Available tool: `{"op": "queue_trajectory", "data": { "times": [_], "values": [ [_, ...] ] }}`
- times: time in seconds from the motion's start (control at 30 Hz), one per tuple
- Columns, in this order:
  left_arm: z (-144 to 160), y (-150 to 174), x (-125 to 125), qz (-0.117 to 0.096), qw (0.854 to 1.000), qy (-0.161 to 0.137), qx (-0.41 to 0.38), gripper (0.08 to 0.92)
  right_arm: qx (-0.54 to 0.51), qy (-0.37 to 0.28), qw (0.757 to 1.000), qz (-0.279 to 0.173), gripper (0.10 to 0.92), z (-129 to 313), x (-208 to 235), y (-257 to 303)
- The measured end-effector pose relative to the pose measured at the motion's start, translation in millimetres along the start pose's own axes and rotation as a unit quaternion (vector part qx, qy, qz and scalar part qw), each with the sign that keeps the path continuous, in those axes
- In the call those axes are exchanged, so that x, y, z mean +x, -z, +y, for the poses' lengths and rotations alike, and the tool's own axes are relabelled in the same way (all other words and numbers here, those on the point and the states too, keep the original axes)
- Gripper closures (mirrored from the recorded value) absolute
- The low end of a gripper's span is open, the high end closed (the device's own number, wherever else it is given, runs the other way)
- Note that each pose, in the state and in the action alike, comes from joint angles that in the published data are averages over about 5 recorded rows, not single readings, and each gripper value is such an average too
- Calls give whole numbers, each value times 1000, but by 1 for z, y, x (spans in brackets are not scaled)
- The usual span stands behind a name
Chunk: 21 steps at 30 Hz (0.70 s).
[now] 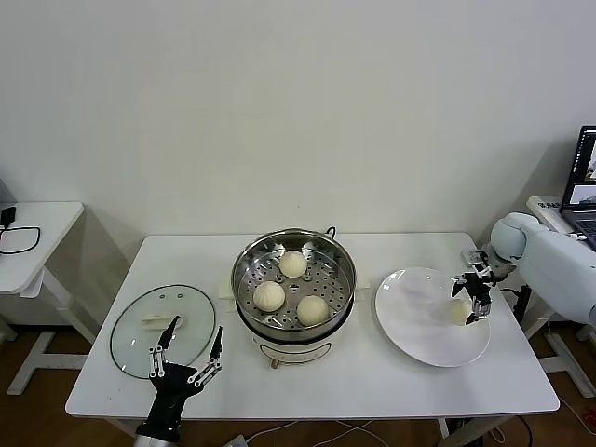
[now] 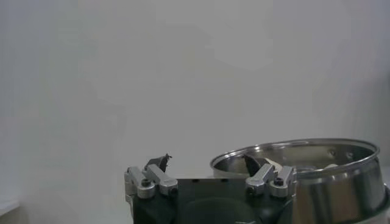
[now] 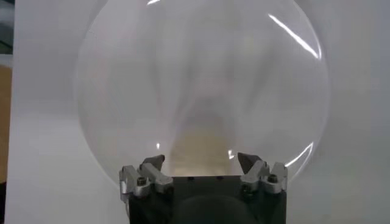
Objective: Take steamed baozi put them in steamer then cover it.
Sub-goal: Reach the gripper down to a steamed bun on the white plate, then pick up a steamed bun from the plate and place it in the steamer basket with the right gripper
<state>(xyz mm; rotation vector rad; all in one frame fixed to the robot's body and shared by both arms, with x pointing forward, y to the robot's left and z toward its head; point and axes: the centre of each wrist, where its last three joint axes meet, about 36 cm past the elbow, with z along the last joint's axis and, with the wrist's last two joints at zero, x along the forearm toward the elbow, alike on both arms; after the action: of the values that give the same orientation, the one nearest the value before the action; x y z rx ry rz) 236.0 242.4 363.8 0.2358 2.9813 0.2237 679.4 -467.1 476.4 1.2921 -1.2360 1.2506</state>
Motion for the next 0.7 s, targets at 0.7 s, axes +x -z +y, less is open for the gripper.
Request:
{"op": "queue_trajectory", "data": {
  "times": [0.7],
  "values": [
    [3, 2, -2, -4, 1000, 5, -3, 177, 8, -5, 1000, 9, 393, -1, 4, -1]
  ]
}}
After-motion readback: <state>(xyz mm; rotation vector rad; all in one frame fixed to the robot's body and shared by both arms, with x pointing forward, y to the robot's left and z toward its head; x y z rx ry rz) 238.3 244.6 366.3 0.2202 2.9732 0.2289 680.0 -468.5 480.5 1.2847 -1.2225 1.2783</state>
